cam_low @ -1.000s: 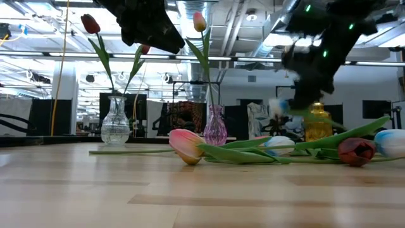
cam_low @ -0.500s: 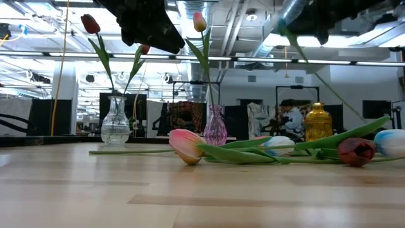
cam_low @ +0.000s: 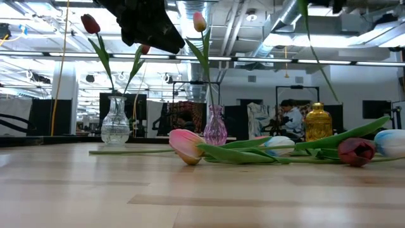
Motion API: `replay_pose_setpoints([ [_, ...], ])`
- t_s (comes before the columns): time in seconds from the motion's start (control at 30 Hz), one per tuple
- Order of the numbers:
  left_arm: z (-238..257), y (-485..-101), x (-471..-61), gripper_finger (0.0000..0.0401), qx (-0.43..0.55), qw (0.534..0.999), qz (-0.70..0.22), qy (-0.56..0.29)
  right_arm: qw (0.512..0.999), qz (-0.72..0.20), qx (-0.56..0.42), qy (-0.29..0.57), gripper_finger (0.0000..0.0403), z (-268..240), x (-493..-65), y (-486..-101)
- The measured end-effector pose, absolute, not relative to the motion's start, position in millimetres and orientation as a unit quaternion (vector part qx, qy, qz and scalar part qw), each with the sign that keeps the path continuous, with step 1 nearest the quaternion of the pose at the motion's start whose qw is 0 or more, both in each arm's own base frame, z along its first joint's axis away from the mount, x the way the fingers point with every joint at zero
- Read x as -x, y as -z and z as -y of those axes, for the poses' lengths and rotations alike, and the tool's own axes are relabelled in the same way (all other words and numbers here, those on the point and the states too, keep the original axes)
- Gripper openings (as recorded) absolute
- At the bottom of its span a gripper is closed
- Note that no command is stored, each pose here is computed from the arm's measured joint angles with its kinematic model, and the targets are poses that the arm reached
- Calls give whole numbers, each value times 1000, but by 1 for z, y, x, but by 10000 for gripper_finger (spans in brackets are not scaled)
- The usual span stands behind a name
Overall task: Sort flowers into vase by color
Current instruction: Put the top white flower into the yellow vase
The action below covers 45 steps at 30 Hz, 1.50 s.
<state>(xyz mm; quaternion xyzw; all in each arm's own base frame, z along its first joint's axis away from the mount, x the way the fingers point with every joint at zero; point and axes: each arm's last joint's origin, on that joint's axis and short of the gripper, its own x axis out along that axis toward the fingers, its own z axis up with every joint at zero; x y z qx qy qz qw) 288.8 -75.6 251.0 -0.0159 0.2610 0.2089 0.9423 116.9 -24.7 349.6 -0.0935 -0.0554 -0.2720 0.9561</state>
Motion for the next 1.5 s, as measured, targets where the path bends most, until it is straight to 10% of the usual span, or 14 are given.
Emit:
replay_pose_setpoints([
  [1.5,76,-251,-289,153,35,942,-257,-214,938,99,194,270,35,27,-112,-363],
])
